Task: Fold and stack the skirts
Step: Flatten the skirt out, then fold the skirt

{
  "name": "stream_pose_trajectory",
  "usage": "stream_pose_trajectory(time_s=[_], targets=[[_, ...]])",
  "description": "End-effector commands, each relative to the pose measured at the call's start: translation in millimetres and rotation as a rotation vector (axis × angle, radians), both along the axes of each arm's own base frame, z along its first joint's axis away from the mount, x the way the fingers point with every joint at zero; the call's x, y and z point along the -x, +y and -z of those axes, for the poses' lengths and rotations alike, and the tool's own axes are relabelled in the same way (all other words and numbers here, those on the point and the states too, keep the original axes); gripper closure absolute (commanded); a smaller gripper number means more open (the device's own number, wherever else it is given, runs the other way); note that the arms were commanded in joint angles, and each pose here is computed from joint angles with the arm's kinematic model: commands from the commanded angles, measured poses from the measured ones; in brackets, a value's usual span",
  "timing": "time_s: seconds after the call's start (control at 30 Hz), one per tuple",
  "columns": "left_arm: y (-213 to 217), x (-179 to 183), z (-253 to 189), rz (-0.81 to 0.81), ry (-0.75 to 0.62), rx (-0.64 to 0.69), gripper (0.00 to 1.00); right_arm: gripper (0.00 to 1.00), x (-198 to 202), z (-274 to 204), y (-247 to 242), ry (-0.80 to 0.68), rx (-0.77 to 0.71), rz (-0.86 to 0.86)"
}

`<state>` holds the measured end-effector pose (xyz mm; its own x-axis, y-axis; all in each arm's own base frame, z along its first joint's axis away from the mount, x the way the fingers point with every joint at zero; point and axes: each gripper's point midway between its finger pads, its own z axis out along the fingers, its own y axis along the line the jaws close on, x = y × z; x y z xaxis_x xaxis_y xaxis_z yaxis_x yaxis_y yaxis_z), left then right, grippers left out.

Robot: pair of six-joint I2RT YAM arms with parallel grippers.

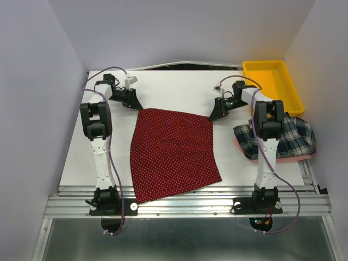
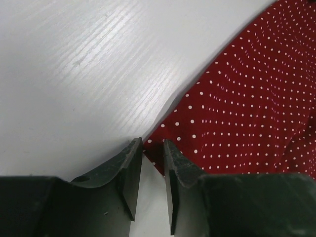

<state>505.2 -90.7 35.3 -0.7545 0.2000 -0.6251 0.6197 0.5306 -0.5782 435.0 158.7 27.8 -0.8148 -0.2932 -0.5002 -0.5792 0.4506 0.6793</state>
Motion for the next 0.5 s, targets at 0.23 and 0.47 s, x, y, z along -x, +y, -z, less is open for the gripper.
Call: stream_pose_trajectory(time_s=[0.23, 0.47], targets=[[-1.8, -10.6, -10.6, -0.013, -0.024, -0.001, 1.00, 0.91, -4.6, 29.6, -5.3, 0.004, 0.118, -0.017], [4.5, -51.6, -53.6, -0.098, -0.167, 0.007, 1.00, 0.99, -31.0, 7.7, -1.3, -0.056, 0.103, 0.034]])
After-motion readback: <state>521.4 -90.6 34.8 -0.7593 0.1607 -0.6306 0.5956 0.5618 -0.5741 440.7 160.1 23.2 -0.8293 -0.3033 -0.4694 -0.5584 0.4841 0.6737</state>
